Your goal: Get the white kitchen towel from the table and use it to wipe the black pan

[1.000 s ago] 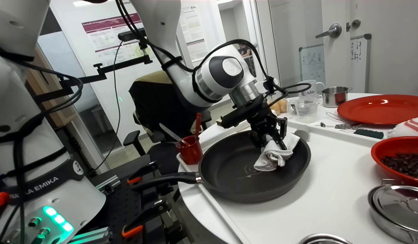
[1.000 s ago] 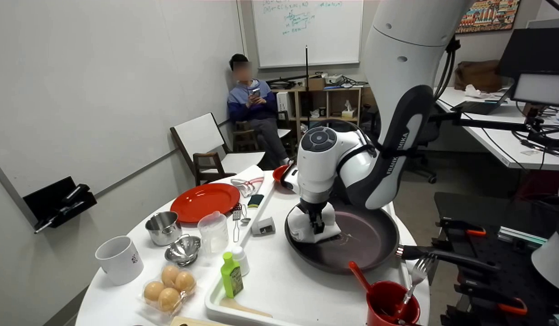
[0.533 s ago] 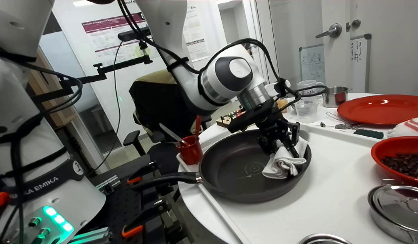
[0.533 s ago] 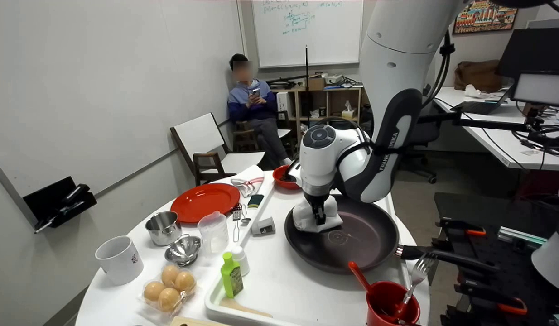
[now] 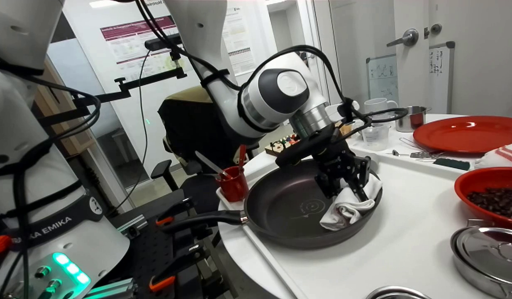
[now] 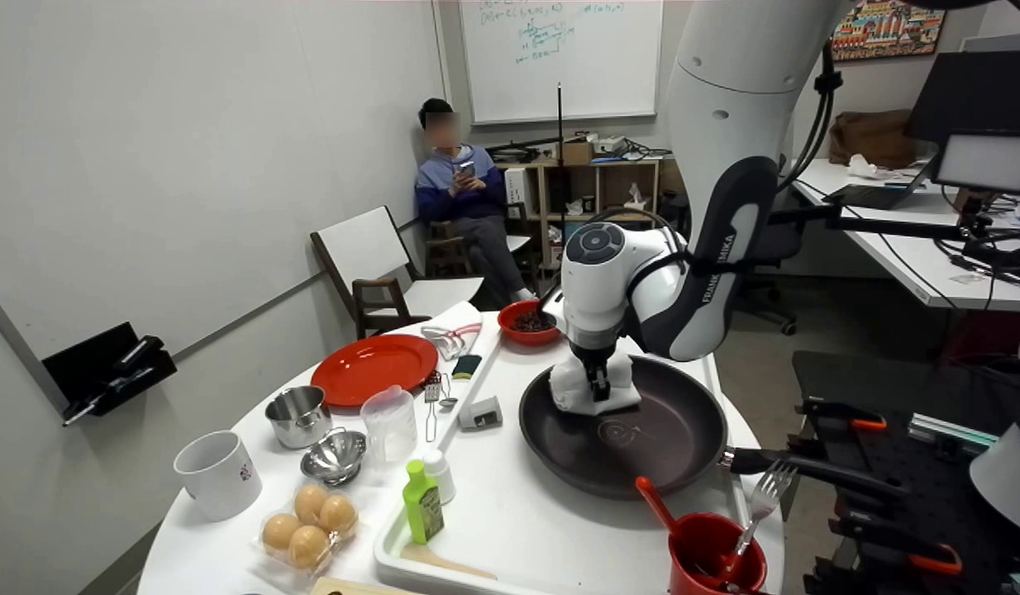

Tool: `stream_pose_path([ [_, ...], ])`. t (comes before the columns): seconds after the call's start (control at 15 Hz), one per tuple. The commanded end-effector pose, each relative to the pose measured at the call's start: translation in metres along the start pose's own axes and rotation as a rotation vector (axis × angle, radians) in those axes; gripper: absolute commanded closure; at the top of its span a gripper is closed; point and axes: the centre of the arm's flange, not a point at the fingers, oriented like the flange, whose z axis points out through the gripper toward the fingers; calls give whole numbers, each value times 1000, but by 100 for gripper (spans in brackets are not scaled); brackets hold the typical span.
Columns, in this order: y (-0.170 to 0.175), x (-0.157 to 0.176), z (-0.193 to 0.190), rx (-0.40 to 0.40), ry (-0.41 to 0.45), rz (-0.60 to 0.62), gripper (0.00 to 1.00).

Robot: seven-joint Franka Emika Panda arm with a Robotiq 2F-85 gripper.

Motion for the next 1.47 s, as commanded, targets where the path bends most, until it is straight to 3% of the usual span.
stream_pose_path([
  [0.0,-3,-28,-15,4,-15,-22,90],
  [0.6,-38,-68,-15,9,-68,-118,90],
  [1.4,-89,-78,-35,48,-53,-221,90],
])
